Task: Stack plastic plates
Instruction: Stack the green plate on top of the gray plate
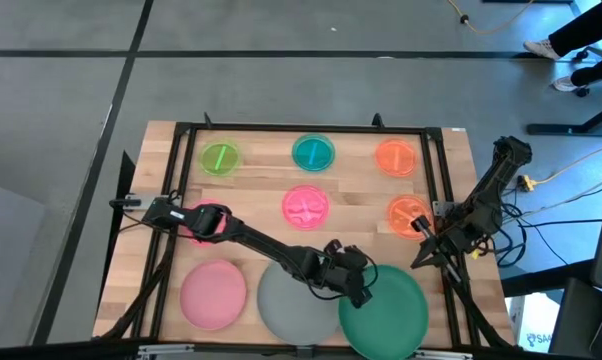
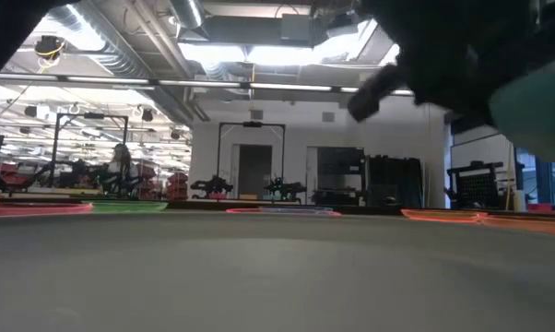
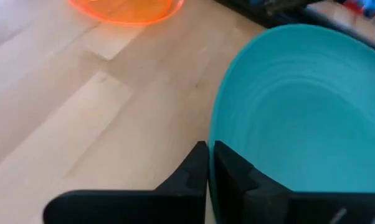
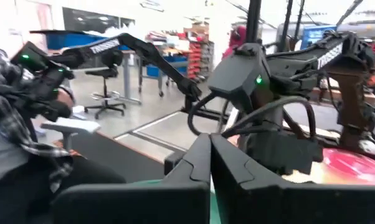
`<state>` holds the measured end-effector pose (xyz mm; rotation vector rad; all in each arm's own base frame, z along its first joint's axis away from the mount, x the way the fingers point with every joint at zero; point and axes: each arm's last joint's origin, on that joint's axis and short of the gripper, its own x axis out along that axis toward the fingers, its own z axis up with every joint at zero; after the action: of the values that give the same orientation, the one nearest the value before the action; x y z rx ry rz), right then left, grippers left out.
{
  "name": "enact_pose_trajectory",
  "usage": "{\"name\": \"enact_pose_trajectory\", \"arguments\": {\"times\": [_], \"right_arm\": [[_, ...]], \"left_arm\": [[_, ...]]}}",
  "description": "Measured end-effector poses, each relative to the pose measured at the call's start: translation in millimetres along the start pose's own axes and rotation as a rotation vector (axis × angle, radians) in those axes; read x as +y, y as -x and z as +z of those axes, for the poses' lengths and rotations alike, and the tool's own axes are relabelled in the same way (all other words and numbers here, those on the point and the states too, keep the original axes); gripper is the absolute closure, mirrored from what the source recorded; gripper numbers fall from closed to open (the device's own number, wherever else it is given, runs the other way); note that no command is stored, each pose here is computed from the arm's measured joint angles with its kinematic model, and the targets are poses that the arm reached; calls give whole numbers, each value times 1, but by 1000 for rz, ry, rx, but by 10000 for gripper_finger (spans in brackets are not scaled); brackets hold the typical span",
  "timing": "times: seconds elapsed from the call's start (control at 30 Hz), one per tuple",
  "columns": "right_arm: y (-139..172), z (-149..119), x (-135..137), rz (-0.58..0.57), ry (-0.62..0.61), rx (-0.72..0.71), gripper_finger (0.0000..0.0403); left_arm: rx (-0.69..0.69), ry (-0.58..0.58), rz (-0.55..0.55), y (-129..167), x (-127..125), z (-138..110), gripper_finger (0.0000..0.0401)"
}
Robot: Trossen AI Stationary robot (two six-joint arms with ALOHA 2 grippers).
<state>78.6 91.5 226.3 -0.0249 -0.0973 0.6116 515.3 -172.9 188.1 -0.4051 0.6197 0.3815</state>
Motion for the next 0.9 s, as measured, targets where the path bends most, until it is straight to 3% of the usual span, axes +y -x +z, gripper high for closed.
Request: {"name": "enact_pose_trajectory", "arguments": {"times": [0.13, 0.43, 0.9], "right_arm": [[0, 0, 0, 0, 4, 3, 401], [-1, -2, 0, 1, 3, 15, 400], [-1, -3, 0, 1, 4, 24, 401]], "left_arm": [[37, -33, 29, 27, -1, 8, 393], [53, -66, 224, 93, 3, 14, 393], [70, -39, 520, 162, 7, -31, 392]]}}
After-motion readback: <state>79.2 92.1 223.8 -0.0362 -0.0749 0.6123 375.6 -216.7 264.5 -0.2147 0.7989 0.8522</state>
